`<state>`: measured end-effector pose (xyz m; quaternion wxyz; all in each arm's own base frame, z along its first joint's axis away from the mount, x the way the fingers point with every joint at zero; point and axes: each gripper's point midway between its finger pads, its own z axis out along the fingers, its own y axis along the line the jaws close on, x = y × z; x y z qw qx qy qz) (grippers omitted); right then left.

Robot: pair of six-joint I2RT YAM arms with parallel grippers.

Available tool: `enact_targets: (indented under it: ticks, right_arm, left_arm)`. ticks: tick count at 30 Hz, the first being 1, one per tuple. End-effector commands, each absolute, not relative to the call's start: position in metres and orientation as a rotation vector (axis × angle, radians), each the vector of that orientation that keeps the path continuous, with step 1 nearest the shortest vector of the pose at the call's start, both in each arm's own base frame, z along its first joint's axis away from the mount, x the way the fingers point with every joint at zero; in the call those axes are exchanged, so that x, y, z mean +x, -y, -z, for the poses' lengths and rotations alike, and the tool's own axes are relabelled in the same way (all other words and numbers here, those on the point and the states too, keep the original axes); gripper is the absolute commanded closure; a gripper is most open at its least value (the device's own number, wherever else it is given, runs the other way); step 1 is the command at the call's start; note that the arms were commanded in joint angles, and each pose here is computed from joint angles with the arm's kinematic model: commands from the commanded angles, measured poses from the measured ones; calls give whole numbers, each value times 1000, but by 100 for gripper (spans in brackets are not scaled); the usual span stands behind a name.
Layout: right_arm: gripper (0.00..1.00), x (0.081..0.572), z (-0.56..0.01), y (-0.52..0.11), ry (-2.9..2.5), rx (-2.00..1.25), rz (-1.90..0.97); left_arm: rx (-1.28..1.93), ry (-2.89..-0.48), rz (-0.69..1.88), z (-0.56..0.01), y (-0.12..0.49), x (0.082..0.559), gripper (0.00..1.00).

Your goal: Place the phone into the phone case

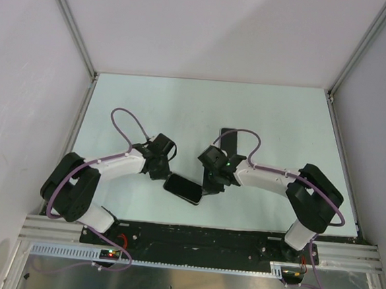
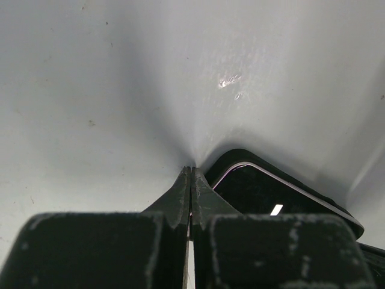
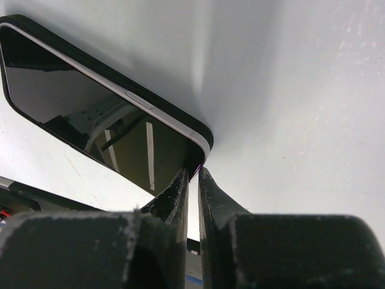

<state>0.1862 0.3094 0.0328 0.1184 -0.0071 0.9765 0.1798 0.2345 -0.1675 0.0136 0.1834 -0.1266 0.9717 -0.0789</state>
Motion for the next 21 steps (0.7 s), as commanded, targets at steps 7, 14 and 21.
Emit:
enact_targets:
  ticks: [7,14,21]
  right_arm:
    - [92,222,-25,-348,-2626,-13,-516]
    - [93,210,-3,-344,-2645,-37,-460]
    - [92,199,8,-344,-2623,-85,-397]
  left_arm:
    - [-383,-2699,395,-22,194,240,100]
    - [-381,-2702,391,-19,193,239,100]
    - [-384,-2700,389,-19,193,240,100]
